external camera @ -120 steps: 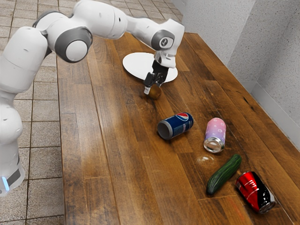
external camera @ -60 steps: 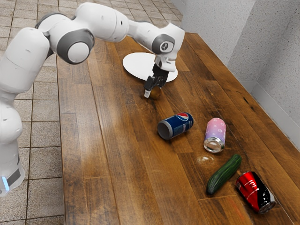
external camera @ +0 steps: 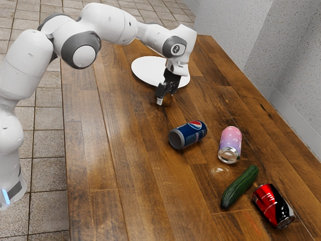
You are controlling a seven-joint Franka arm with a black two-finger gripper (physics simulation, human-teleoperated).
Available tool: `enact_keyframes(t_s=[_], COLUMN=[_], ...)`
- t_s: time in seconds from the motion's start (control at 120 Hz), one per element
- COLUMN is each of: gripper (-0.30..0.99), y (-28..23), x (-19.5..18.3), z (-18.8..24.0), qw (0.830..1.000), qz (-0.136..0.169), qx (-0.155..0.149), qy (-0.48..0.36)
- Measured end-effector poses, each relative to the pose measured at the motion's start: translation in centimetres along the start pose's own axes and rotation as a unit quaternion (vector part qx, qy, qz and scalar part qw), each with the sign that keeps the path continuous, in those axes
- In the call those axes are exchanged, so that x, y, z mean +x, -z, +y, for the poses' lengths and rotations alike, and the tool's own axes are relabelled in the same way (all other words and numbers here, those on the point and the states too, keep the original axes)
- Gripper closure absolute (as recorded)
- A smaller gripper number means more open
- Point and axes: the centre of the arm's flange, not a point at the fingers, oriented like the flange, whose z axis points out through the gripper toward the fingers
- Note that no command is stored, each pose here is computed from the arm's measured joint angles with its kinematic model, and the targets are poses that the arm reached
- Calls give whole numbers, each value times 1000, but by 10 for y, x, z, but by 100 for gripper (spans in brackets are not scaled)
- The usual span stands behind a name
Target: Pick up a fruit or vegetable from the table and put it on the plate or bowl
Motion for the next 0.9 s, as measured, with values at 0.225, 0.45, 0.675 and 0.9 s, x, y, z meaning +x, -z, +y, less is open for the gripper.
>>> enact_keyframes(t_s=[0.225,0.45,0.675,0.9], gripper=[42,42,43,43], y=[1,24,102,117], x=[-1,3,-35,-95], z=[0,3,11,-21], qw=[1000,1000,994,988], qz=[-2,-4,-33,-71], qx=[3,26,102,131], qy=[2,-4,8,35])
